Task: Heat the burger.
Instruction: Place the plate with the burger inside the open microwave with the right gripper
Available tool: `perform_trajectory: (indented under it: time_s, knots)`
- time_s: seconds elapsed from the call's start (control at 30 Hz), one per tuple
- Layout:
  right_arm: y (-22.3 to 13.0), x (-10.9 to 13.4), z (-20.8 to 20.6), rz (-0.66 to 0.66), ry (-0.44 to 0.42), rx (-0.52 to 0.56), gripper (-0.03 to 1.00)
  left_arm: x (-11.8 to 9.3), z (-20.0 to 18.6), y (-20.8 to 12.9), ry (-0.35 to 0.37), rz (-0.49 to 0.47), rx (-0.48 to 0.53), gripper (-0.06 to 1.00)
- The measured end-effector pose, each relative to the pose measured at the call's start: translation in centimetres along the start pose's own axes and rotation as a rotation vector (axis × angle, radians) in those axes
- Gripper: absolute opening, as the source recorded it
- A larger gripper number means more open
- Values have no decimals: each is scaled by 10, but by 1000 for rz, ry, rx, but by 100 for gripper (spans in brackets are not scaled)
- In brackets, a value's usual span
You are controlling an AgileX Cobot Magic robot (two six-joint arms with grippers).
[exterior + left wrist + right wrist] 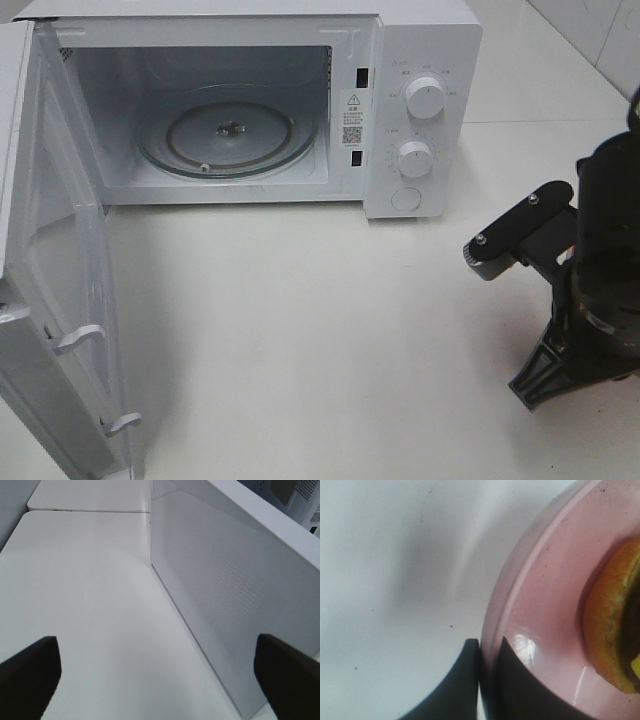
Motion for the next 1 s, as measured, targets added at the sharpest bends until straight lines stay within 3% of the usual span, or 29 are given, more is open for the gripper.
perform_trajectory:
  time_s: [0.53,1.0]
  knots:
    - [-40,8,-25,-138,-10,-73,2,0,0,0,0,0,0,97]
    - [-56,39,-54,-348,29,-229,2,0,0,0,0,0,0,97]
Point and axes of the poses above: a point on each arm's last joint axis where the gripper is mounted, z pointing out along that axis toward the gripper, x along the wrist's bending axis when the last joint is at zero, y = z × x, the point moved 6 cm from there along z, pointing out along that axis toward the gripper, and after that the axes turned 15 degrees about z, right-handed, at the moved point
